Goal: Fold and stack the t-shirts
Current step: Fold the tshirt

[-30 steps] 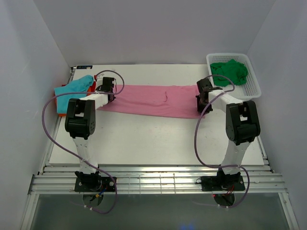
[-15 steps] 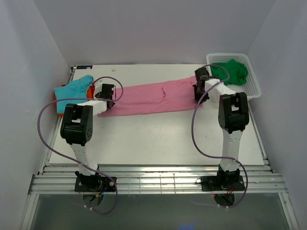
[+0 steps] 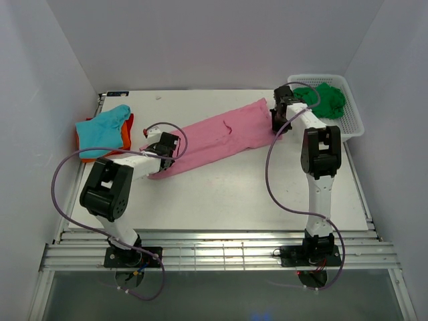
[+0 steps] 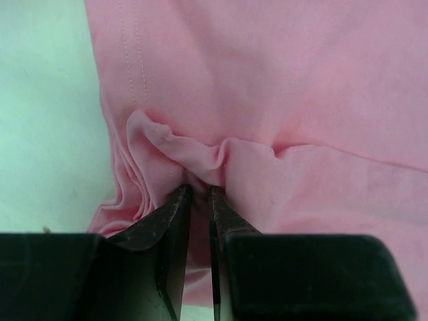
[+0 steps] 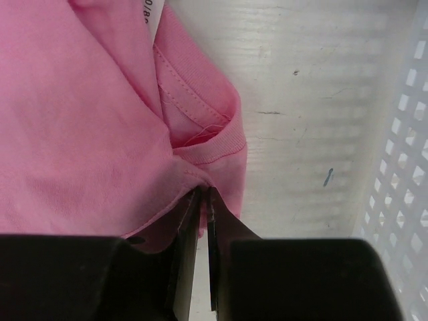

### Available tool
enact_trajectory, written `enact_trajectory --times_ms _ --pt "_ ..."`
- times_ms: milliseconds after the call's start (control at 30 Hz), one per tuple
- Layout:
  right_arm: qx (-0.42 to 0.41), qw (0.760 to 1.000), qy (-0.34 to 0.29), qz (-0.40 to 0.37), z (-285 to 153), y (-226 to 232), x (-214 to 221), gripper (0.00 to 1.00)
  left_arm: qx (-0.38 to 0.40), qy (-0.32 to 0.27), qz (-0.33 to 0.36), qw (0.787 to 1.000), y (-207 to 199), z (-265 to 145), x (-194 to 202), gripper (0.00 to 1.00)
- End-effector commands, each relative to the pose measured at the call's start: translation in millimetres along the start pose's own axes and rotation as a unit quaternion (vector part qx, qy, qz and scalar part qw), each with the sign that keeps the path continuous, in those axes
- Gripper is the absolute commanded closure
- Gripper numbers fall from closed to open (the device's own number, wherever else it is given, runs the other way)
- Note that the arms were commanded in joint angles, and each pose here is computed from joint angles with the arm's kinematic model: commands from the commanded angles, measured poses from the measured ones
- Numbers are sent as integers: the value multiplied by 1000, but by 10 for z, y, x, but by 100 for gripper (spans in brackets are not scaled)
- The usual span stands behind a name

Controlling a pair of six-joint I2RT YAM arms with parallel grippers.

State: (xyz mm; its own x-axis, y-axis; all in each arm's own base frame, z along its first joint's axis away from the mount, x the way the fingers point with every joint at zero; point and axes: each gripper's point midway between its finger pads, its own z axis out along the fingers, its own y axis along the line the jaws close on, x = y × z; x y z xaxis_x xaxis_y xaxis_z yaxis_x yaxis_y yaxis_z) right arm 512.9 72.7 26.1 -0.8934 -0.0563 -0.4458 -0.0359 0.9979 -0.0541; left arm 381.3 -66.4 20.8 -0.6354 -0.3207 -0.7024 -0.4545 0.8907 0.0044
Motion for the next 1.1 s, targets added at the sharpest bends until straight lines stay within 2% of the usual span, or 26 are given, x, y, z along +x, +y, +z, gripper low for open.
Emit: enact_trajectory --times_ms 0,200,367,733,900,1067 --pt "-4 1000 11 1 95 -56 -1 86 -23 94 33 995 193 -232 669 73" --pt "8 1000 -8 2 107 -157 -176 85 1 119 24 993 172 -573 1043 76" --pt "15 1000 -17 1 113 -214 -248 85 0 124 46 991 221 -832 1287 77" --pt "18 999 -39 -9 122 -272 -428 85 -4 112 24 993 358 -1319 1560 77" --pt "11 999 -45 -9 157 -250 -463 85 -5 129 -3 992 430 -1513 1723 77" --pt "-7 998 -56 -9 165 -185 -526 84 1 136 3 991 415 -1664 1872 77"
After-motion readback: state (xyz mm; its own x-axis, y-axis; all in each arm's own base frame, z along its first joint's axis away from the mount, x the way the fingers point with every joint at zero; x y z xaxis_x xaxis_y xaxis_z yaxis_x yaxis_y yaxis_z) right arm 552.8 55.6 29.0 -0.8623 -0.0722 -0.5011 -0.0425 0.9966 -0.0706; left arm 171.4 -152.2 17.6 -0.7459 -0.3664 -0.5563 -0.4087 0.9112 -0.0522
